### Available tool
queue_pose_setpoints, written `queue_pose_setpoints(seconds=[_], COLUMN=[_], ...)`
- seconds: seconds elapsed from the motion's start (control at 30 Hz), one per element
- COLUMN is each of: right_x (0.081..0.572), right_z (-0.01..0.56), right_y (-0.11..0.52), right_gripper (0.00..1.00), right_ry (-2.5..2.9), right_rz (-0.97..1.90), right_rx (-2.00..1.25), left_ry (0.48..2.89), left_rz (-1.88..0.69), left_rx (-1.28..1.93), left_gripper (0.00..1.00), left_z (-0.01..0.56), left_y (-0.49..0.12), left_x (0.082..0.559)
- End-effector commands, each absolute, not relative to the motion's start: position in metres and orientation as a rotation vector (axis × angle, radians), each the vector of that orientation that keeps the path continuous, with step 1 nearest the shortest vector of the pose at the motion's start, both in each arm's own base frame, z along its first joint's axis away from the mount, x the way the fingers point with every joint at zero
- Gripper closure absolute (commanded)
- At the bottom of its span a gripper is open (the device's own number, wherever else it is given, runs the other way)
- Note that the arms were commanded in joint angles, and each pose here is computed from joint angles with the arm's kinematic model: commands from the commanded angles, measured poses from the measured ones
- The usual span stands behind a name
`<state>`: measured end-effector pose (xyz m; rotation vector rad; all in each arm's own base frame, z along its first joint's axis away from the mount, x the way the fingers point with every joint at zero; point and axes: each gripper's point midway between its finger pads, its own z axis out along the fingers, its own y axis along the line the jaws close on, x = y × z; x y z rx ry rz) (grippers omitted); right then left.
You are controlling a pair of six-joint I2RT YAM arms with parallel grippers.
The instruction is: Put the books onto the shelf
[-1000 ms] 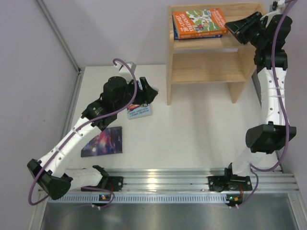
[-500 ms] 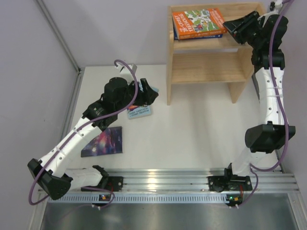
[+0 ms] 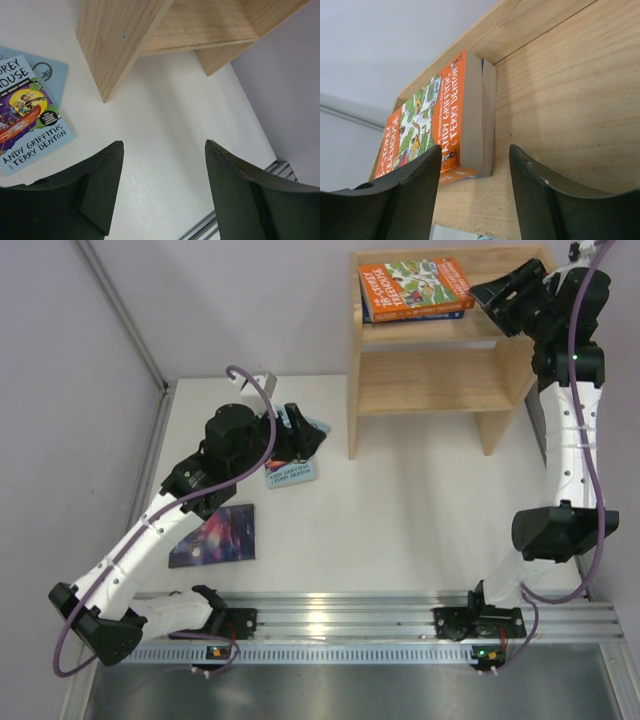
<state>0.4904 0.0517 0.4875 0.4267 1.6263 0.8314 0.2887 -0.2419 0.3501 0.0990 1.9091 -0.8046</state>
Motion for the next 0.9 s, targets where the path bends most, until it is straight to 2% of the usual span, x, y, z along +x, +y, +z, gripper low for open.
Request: queue_pose_setpoints(seconds=[0.0, 0.13, 0.2, 0.5, 0.67, 0.87], right_x=[0.455, 0.441, 0.434, 0.432, 0.436, 0.443], right_z=[0.529, 0.523, 0.52, 0.502, 0.492, 0.482], right_y=[0.05, 0.062, 0.066, 0.123, 0.149, 0.171], right_gripper=[0.45, 0.6, 0.64, 0.66, 0.74, 0.76], right_ry=[1.551, 1.581, 1.588, 1.655, 1.681, 1.702], right_rz=[0.776, 0.77, 0.759, 0.817, 0.841, 0.869], right_rx=[0.33, 0.268, 0.263, 0.168, 0.142, 0.12], left_ry=[1.868, 1.875, 1.874, 1.88, 1.877, 1.884], left_rz=[-0.825, -0.826, -0.826, -0.817, -0.81, -0.801], left_rx=[0.093, 0.095, 0.095, 0.092, 0.091, 0.088], left_gripper=[0.29, 0.29, 0.29, 0.28, 0.28, 0.28], left_z=[0.361, 0.357, 0.357, 0.354, 0.356, 0.354], left_y=[-0.238, -0.238, -0.238, -0.237, -0.234, -0.233], left_x=[0.285, 0.284, 0.284, 0.287, 0.287, 0.289])
